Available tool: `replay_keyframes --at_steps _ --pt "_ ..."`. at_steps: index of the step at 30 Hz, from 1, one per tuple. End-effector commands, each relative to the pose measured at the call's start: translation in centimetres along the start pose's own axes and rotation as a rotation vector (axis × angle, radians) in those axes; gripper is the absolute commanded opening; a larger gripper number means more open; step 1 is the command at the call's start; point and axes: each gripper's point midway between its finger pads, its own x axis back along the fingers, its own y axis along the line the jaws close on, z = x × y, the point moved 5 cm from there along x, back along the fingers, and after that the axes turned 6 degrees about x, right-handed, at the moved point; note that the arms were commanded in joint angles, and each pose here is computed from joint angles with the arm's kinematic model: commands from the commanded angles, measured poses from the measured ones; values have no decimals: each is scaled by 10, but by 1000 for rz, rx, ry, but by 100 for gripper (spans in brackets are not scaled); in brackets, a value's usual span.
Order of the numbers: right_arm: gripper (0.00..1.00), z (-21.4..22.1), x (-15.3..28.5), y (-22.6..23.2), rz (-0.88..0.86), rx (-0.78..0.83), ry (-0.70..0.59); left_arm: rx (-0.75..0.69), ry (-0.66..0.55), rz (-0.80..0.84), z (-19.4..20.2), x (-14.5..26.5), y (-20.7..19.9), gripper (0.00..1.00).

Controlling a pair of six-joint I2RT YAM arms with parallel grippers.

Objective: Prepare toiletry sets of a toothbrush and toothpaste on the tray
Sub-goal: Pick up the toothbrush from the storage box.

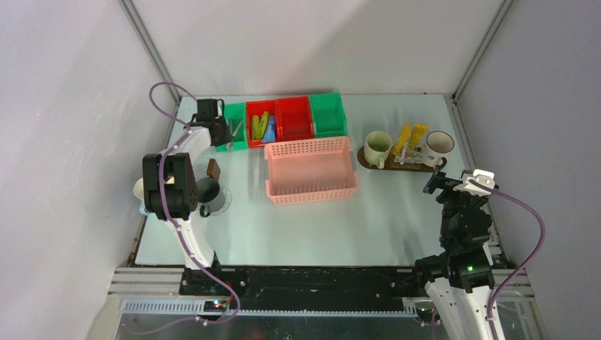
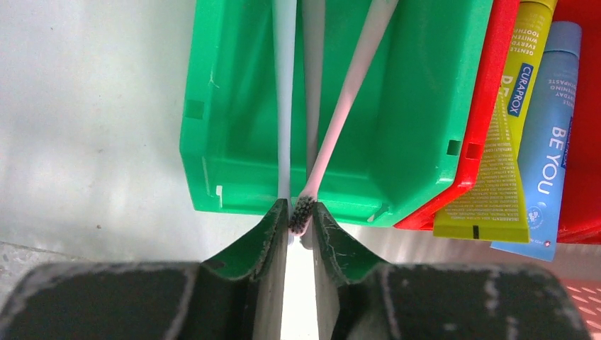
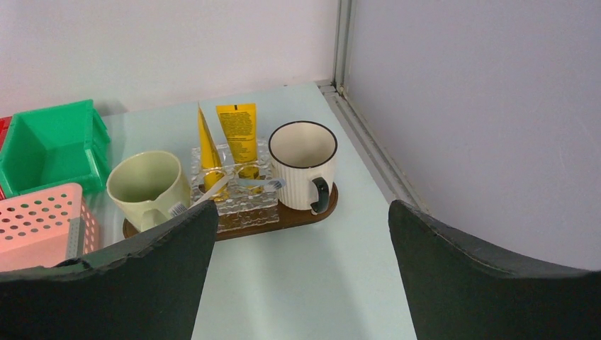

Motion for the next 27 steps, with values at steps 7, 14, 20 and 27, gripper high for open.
replay_keyframes --at_steps 7,14,20,27 --pt "92 -5 1 1 -6 -15 -27 -41 -15 6 -10 4 -7 24" --pt "92 -6 1 1 -9 -21 -32 -40 -42 32 -18 22 -12 11" --pt "92 -7 2 3 -20 -26 -40 -28 -70 58 -25 40 -16 3" --pt "92 -8 4 6 -43 -29 -45 -8 -59 63 -21 42 -16 5"
